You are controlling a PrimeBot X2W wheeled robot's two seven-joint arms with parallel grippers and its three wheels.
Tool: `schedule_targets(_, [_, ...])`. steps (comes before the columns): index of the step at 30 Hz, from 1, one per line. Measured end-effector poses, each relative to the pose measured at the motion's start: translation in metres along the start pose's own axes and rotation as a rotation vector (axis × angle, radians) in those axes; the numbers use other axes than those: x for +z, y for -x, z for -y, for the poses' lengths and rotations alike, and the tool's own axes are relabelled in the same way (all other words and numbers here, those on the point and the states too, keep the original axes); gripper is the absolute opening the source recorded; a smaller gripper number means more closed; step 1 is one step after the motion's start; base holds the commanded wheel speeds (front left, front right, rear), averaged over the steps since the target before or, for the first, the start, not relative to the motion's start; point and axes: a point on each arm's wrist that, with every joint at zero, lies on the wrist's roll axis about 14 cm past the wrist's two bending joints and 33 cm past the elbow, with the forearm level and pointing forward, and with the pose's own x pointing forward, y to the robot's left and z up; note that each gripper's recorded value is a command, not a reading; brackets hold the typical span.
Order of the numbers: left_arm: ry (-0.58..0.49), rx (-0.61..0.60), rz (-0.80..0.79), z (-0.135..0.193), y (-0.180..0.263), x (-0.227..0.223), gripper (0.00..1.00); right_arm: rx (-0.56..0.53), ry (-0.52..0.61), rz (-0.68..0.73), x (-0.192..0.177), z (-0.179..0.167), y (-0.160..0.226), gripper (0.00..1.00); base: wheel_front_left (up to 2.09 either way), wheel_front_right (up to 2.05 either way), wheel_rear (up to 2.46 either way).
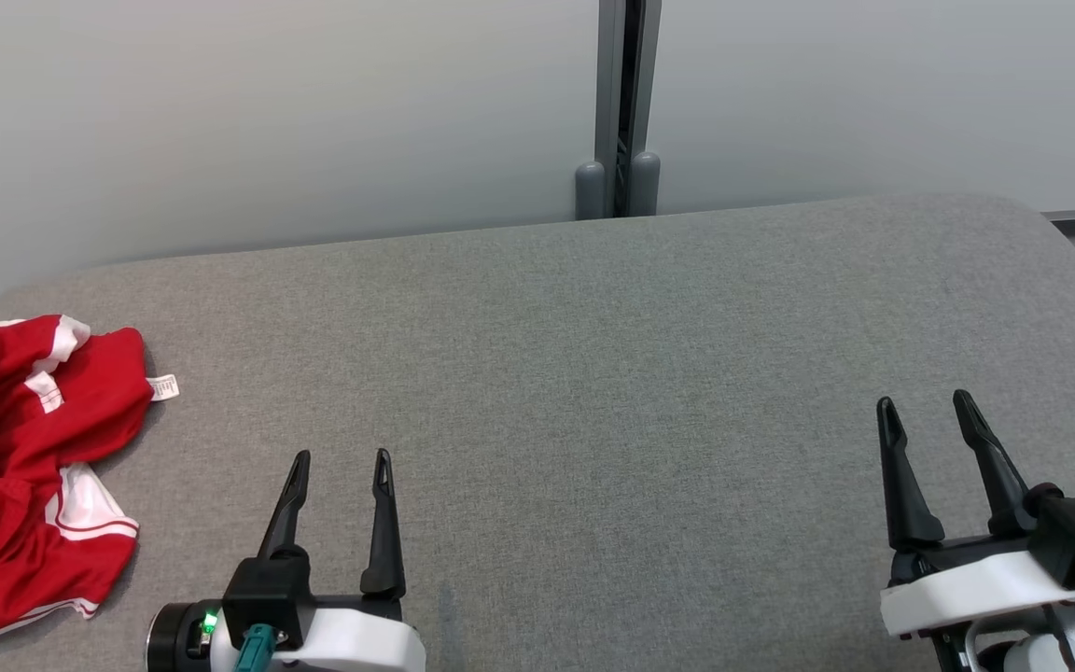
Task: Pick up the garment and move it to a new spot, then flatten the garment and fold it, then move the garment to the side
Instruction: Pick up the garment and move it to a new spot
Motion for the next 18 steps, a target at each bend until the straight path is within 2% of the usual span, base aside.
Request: schedule_targets(18, [0.100,-0.011,-0.086,0.005,0.007,-0.024,1.00,-0.008,0.006,-0.068,-0.023,0.003,0.005,1.00,0.00,0.00,0.00])
